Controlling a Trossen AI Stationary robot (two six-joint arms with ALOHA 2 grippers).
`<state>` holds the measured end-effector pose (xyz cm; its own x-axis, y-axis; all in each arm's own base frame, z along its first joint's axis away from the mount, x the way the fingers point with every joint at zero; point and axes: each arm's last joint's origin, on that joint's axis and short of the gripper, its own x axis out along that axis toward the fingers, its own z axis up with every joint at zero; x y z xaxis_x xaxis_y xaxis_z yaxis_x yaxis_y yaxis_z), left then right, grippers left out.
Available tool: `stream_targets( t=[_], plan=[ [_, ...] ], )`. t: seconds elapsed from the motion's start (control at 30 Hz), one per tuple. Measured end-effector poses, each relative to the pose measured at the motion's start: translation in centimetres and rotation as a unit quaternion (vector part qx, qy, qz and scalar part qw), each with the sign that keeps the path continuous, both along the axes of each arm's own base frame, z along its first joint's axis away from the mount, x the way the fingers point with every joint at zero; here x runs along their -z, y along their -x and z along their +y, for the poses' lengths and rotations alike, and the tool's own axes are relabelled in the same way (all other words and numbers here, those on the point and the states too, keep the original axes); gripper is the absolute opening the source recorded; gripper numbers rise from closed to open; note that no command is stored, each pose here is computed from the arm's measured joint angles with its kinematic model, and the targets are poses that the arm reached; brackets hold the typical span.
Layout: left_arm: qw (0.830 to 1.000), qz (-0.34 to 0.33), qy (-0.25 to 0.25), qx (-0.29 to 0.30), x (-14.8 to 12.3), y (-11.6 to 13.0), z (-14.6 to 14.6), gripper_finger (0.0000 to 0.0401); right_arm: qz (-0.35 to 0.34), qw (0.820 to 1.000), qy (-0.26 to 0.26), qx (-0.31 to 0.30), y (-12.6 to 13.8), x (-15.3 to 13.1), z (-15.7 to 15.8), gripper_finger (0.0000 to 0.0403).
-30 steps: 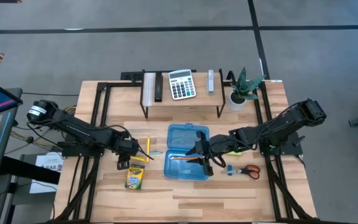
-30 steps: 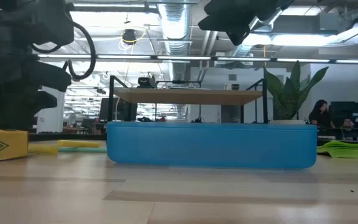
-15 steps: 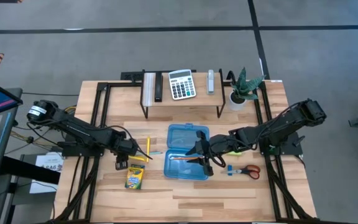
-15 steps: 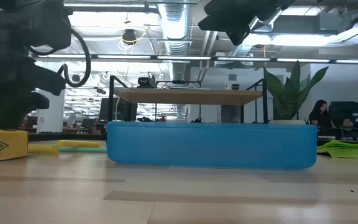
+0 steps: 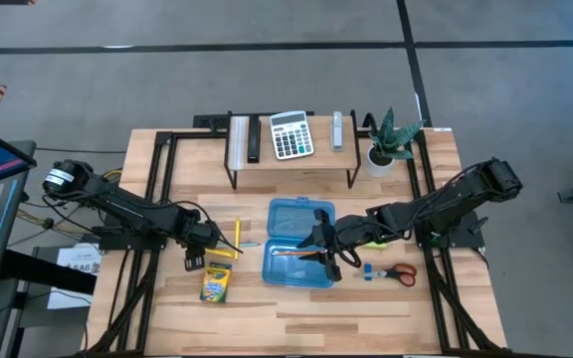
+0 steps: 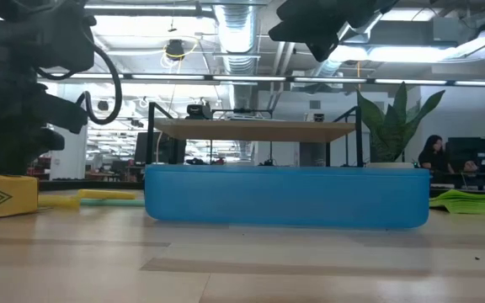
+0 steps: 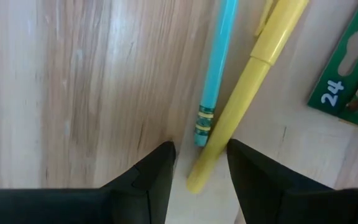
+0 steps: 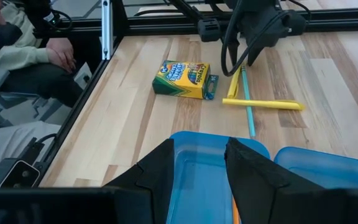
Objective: Pack school essentials
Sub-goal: Put the left yellow pen into the supply box
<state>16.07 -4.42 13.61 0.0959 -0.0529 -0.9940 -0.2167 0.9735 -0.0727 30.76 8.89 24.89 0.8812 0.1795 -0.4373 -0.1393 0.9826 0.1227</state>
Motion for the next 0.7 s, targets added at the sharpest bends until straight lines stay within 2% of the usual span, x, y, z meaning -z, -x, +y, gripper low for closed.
stream_targets(
  t=[0.2,0.5,0.7],
  plan=[
    [1.000,0.000,-0.001,0.016,0.0,0.1,-0.5,0.0118,0.000,1.000,0.000,0.000,0.0,0.0,0.0,0.0163],
    [0.999,0.001,0.004,0.033,0.0,0.4,-1.3,0.0012,0.000,1.000,0.000,0.000,0.0,0.0,0.0,0.0163],
    [1.000,0.004,0.012,0.024,-0.1,0.4,-1.3,0.0004,0.000,1.000,0.000,0.000,0.0,0.0,0.0,0.0163]
  ],
)
